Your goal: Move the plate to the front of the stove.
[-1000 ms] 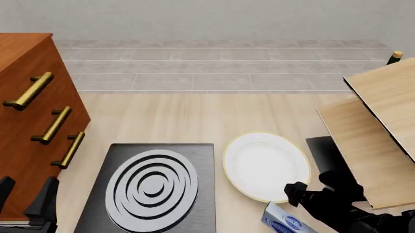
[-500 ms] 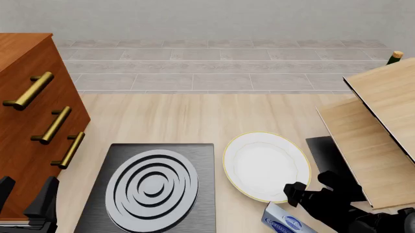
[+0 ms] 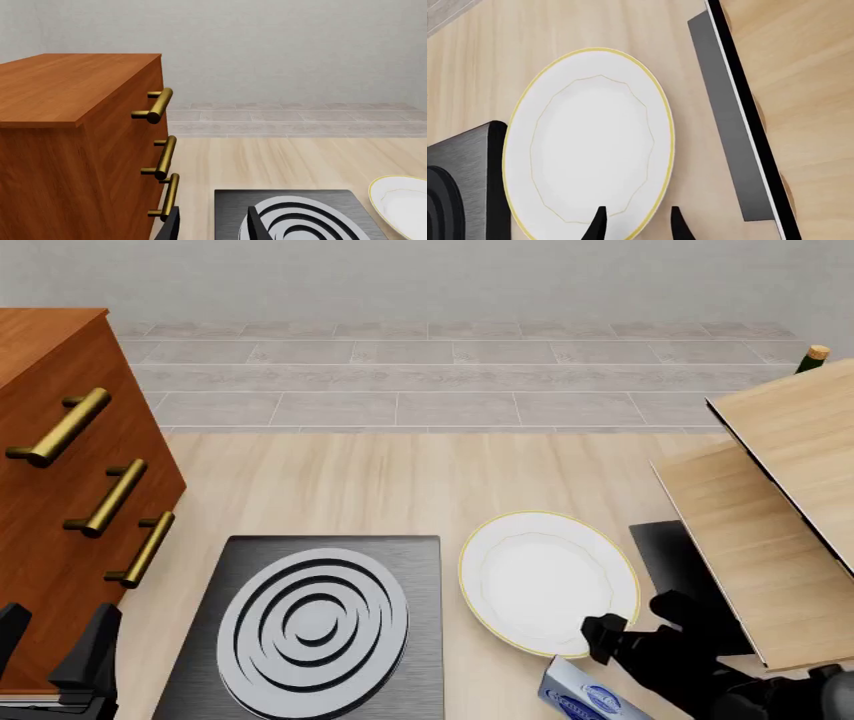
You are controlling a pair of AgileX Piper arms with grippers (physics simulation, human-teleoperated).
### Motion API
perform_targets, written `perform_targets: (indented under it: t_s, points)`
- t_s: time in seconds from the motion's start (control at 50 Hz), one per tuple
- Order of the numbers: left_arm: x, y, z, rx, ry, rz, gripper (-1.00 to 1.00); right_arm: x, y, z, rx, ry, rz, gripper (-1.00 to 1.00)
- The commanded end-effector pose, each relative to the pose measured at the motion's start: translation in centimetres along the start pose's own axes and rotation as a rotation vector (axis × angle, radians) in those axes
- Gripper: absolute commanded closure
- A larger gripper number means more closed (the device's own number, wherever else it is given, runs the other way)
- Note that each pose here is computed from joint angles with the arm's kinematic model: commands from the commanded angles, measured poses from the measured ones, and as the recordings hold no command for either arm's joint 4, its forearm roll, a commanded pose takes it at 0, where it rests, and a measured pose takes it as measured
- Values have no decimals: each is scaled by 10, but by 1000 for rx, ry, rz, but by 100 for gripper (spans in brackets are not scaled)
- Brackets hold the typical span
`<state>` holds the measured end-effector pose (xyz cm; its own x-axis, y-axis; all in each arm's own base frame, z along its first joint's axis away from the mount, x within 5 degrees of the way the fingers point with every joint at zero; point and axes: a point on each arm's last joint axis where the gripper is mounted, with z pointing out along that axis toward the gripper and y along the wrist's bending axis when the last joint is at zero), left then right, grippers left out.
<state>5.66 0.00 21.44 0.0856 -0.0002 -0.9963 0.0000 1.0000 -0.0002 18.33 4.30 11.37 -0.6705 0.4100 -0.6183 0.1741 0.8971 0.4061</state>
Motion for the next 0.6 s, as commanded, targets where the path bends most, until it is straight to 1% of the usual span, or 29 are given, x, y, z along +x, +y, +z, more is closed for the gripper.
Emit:
perform_targets:
  t_s: [0.02,0.4,0.42,0.6]
  points:
    - [0,0,0,0,0,0,-100,4,0,6,4,28,35,-100]
    - [0,0,0,0,0,0,-100,6,-2,9,5,28,39,-100]
    - [0,0,0,0,0,0,-100,6,-2,9,6,28,40,100]
    - [0,0,0,0,0,0,-100,4,-1,6,6,22,37,100]
